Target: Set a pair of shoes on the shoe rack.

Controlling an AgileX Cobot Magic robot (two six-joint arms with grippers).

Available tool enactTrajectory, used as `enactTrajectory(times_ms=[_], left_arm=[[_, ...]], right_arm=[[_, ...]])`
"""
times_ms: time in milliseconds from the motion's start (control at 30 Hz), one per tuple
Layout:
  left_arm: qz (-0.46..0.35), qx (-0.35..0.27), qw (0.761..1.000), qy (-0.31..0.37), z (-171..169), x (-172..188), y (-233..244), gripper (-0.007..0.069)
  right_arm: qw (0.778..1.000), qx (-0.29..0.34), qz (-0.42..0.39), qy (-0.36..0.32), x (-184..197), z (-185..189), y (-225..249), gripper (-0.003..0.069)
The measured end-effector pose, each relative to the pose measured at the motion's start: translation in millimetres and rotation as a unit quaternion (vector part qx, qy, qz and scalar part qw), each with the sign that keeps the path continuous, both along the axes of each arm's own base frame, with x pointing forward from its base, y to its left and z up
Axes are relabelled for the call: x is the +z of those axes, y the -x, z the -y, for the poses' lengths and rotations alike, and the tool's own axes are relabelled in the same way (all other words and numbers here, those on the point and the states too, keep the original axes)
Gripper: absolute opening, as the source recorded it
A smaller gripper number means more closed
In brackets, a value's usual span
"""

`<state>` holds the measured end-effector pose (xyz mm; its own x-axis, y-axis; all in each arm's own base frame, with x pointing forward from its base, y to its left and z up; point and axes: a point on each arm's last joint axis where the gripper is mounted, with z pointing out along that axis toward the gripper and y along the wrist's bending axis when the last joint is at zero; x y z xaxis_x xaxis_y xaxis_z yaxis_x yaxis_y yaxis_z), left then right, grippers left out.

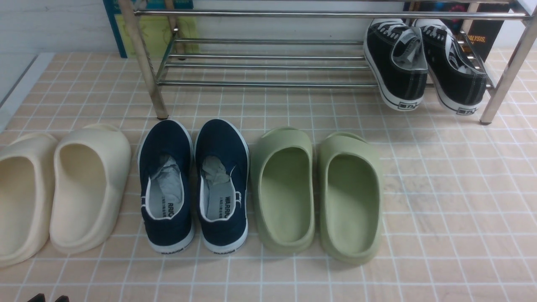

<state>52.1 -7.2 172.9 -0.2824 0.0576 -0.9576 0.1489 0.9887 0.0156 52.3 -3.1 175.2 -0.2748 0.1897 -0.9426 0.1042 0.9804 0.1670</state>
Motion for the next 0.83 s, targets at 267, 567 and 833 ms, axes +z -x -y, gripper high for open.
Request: enactTrajectory(times_ms=[267,567,833], left_arm=[[0.000,0.000,1.000,0.000,0.0,0.0,0.0,0.0239],[0.000,0.000,1.000,-0.001,0.0,0.0,0.0,0.0239],[0.000,0.000,1.000,-0.002,-0.2,0.0,0.0,0.0239]], right_arm=[[1.000,0.000,0.000,-0.001,0.0,0.0,0.0,0.0081],[1.000,0.000,0.000,-0.001,0.0,0.0,0.0,0.0092],[1.000,0.000,0.000,-0.001,0.0,0.0,0.0,0.0099]])
